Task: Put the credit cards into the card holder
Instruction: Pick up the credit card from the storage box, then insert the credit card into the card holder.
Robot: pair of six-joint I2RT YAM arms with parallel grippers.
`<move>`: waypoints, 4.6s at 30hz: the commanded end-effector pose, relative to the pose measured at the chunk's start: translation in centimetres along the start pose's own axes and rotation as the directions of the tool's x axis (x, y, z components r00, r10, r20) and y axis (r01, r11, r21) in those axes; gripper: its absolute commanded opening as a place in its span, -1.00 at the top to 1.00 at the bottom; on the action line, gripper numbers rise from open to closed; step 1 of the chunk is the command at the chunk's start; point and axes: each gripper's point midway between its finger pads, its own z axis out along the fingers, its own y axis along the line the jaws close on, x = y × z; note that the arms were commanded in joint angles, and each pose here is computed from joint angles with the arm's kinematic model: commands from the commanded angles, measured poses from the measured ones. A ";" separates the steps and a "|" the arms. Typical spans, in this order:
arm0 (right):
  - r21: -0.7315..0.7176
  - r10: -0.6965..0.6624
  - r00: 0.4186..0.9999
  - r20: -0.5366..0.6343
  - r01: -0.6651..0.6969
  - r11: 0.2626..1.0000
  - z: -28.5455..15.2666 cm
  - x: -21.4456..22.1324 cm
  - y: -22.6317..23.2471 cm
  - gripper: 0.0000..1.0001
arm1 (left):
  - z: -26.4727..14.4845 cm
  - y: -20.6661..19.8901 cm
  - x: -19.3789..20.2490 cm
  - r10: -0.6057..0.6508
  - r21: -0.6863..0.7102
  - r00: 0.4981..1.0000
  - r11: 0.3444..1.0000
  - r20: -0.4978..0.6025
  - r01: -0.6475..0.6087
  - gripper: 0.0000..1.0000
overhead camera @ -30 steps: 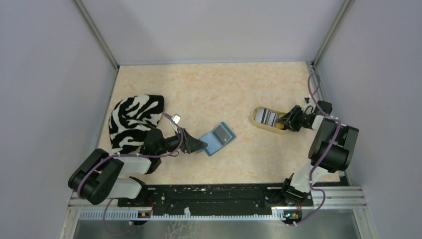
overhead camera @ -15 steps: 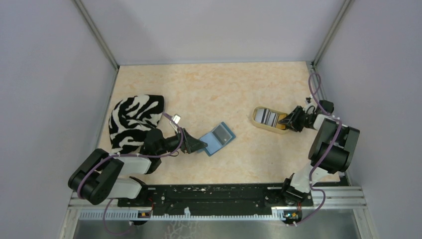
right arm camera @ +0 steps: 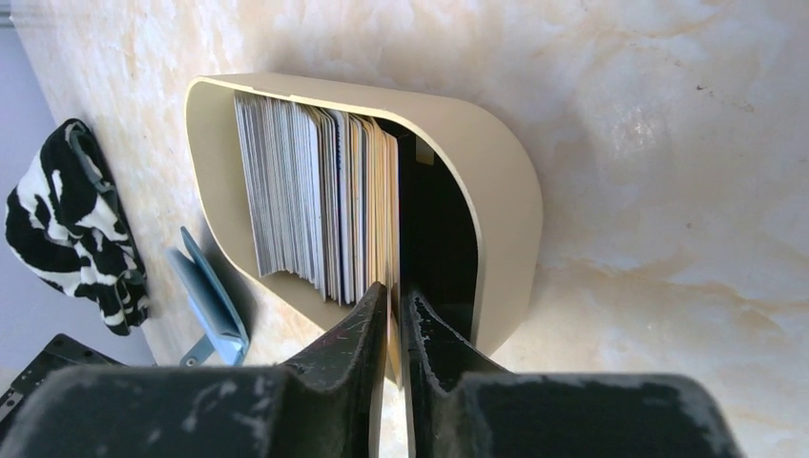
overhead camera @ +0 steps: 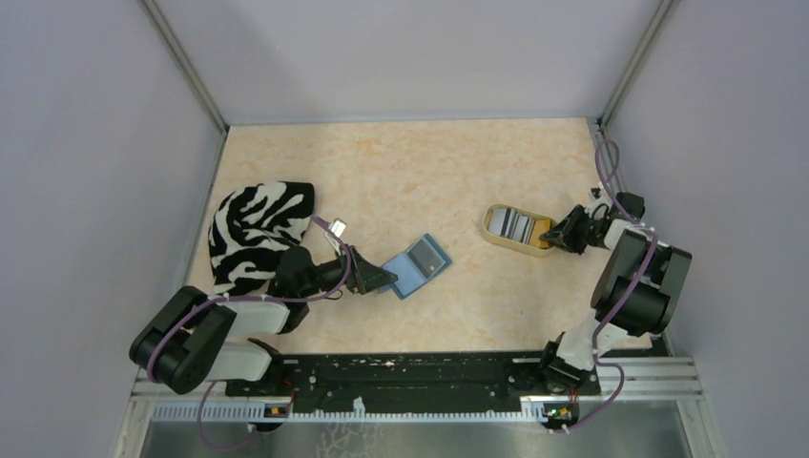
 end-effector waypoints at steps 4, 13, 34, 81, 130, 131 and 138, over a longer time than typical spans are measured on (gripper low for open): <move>0.006 -0.068 0.994 0.088 0.068 0.998 -1.9 -2.8 0.9 0.97 | 0.0 -0.6 -0.5 0.037 0.020 0.999 0.999 0.011 -0.037 -0.76; 0.101 -0.174 0.974 0.147 0.160 0.982 -4.3 -4.3 1.4 1.00 | 0.0 -0.8 -0.6 0.038 0.023 0.999 0.999 0.014 -0.039 -0.76; -0.568 -0.657 0.572 0.492 0.782 0.256 -9.1 8.1 22.0 1.00 | -1.0 -7.9 -2.1 0.114 0.358 0.984 0.921 0.135 -0.156 -0.76; -0.801 -0.849 0.445 0.285 0.598 0.044 -5.2 19.6 23.4 -0.31 | 6.0 -7.1 0.6 0.359 0.216 0.933 0.913 -0.027 -0.345 1.00; -0.766 -0.913 0.359 0.195 0.637 0.087 -2.4 20.9 23.4 0.03 | 2.6 -6.9 -3.0 0.283 0.185 0.950 0.934 0.130 -0.304 1.00; -0.713 -0.910 0.361 0.204 0.692 0.115 -1.7 19.5 23.4 -0.02 | 2.1 -5.9 -3.0 0.251 0.144 0.957 0.952 0.142 -0.271 1.00; -0.416 -0.884 0.464 0.063 0.817 0.399 3.8 14.3 20.6 -0.41 | 1.2 -1.0 -2.0 0.039 -0.051 0.983 0.998 0.182 -0.030 1.00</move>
